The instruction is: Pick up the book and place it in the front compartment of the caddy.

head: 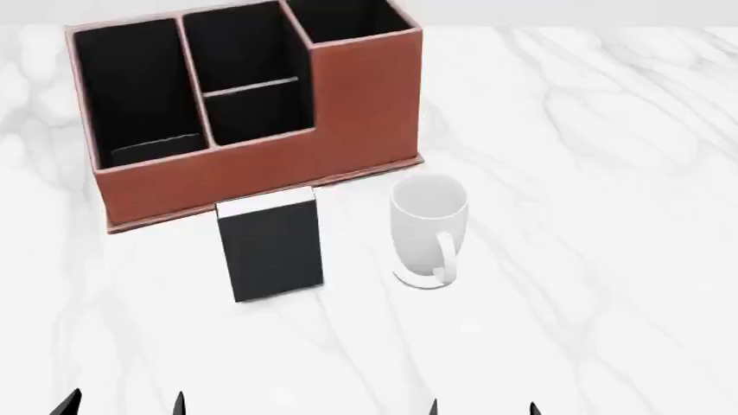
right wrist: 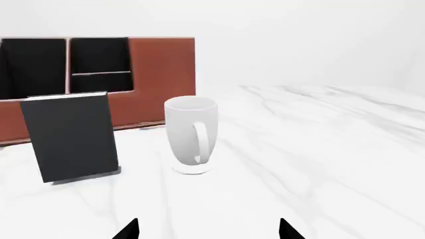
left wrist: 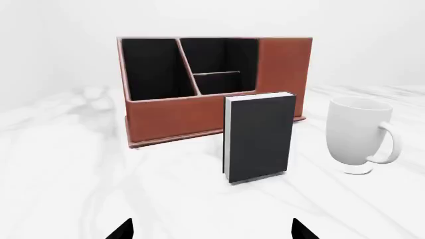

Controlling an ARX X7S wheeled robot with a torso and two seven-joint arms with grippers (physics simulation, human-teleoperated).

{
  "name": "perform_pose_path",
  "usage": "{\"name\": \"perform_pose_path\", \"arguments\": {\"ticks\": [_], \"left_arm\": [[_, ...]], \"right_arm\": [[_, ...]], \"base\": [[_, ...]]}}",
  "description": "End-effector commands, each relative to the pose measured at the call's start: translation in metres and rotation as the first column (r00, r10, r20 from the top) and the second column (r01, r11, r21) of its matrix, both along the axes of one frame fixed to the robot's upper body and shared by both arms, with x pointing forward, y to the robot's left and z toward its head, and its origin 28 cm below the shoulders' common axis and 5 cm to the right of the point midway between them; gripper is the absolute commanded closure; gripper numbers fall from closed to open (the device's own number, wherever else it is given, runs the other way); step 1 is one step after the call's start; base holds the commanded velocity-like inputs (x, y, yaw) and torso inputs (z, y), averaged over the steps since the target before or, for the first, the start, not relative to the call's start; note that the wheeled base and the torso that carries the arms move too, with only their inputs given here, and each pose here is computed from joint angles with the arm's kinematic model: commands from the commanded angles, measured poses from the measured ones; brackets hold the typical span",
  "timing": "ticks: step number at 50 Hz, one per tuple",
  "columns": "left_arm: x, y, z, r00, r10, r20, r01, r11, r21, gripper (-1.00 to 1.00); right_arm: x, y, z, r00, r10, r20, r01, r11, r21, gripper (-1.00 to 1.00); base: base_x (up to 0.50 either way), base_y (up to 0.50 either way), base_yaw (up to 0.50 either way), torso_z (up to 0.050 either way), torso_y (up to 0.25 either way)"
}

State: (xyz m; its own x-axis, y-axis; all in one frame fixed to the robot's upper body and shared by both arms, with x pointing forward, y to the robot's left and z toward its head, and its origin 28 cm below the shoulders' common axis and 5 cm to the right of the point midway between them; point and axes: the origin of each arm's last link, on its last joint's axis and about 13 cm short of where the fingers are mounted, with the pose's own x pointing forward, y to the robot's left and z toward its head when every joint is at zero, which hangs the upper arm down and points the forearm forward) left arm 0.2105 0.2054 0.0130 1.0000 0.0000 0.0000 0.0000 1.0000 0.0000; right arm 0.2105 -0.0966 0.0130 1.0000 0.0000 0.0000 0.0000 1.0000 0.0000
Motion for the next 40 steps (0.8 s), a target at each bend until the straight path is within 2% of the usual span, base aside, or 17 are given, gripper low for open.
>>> {"name": "perform_pose_path", "arguments": {"ticks": [1, 13, 18, 21, 24, 28, 35, 40], "left_arm": [[0.0, 0.0, 0.0, 1.0, 0.0, 0.0, 0.0, 1.0, 0.0, -1.0], [0.001, 0.001, 0.0, 1.0, 0.018, -0.006, -0.018, 1.0, -0.01, -1.0], [0.002, 0.003, 0.002, 0.999, 0.034, 0.003, -0.034, 0.999, -0.033, -1.0], [0.002, 0.003, 0.002, 0.999, 0.035, -0.003, -0.035, 0.999, -0.029, -1.0], [0.002, 0.003, 0.004, 0.999, 0.047, 0.006, -0.046, 0.998, -0.03, -1.0], [0.003, 0.006, 0.011, 0.996, 0.083, 0.026, -0.081, 0.994, -0.069, -1.0], [0.004, 0.01, 0.031, 0.988, 0.116, 0.104, -0.11, 0.992, -0.066, -1.0], [0.003, 0.017, 0.062, 0.96, 0.157, 0.23, -0.136, 0.985, -0.105, -1.0]], "right_arm": [[0.001, 0.002, -0.002, 1.0, 0.007, -0.006, -0.007, 1.0, -0.011, -1.0], [0.002, 0.003, -0.001, 0.999, 0.03, -0.011, -0.031, 0.999, -0.022, -1.0], [0.008, -0.001, 0.004, 0.998, -0.056, -0.024, 0.056, 0.998, 0.014, -1.0], [0.007, -0.004, 0.012, 0.995, -0.092, 0.022, 0.092, 0.995, 0.034, -1.0], [0.002, -0.005, 0.022, 0.993, -0.093, 0.067, 0.09, 0.995, 0.036, -1.0], [0.001, -0.008, 0.034, 0.991, -0.115, 0.066, 0.111, 0.993, 0.05, -1.0], [-0.001, -0.015, 0.056, 0.981, -0.162, 0.11, 0.154, 0.985, 0.075, -1.0], [-0.004, -0.021, 0.07, 0.969, -0.184, 0.163, 0.17, 0.981, 0.097, -1.0]], "base": [[0.0, 0.0, 0.0, 0.0, 0.0], [0.0, 0.0, 0.0, 0.0, 0.0], [0.0, 0.0, 0.0, 0.0, 0.0], [0.08, 0.0, 0.0, 0.0, 0.0], [0.47, 0.0, 0.0, 0.0, 0.0], [0.5, 0.0, 0.0, 0.0, 0.0], [0.5, 0.0, 0.0, 0.0, 0.0], [0.5, 0.0, 0.0, 0.0, 0.0]]}}
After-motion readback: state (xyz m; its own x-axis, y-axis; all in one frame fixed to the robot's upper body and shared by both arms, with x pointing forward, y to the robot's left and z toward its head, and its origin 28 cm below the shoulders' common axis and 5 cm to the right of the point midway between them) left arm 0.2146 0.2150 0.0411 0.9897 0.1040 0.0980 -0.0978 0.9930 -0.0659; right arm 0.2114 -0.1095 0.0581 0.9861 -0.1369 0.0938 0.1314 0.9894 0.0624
